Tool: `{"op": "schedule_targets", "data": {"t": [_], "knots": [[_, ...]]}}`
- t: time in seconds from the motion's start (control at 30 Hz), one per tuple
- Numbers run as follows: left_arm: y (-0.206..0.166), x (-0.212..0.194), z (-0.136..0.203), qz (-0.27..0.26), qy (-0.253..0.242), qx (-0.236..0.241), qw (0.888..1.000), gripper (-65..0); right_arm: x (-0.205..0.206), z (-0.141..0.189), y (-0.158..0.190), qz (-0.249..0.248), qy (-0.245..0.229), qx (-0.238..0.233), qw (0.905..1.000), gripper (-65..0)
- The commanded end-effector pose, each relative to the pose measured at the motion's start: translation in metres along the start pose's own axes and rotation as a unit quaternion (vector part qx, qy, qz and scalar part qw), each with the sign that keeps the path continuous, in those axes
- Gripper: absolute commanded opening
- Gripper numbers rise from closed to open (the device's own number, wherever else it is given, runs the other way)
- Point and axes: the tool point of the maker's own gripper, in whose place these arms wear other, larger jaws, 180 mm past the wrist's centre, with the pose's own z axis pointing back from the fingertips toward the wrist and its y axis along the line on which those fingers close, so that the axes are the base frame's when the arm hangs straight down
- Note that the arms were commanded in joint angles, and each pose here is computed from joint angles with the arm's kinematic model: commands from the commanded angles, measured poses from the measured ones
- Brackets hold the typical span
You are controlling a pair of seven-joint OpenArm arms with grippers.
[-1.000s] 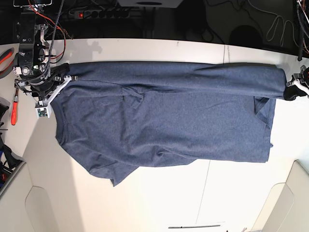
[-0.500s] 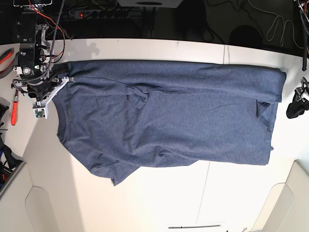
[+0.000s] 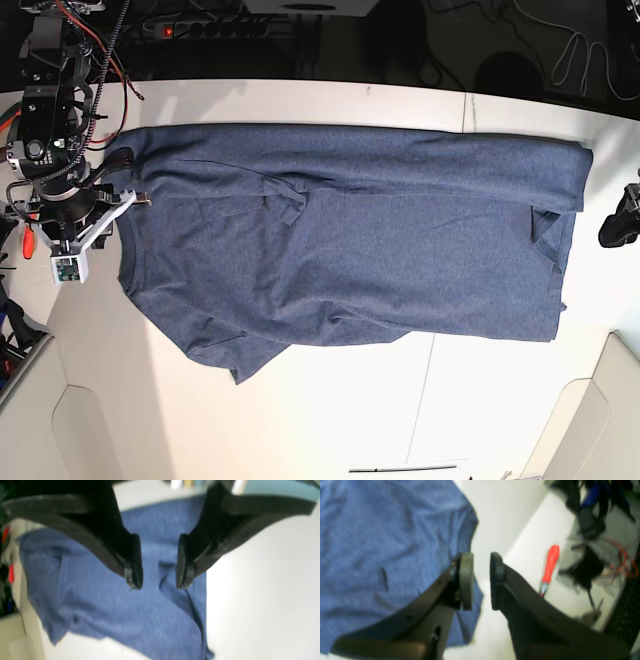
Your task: Layout the t-shirt on the table in an organized manner, then fold the t-shirt properly
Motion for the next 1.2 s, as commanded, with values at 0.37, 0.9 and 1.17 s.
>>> {"op": "schedule_targets", "data": {"t": [0.37, 0.9, 1.17], "knots": [[0.029, -0.031, 0.023, -0.027, 0.017, 0.062, 0.998, -30.4, -0.084, -0.033, 0.007, 0.011, 0.105, 0.016, 0.9943, -37.8], [0.030, -0.036, 0.021, -0.026, 0.020, 0.065, 0.997, -30.4, -0.091, -0.032, 0.032, 0.010, 0.117, 0.088, 0.9892, -38.7], [0.028, -0.036, 0.021, -0.022, 0.018, 0.060, 0.998, -30.4, -0.046, -0.018, 0.025, 0.019, 0.052, 0.072, 0.9959, -38.7]]}}
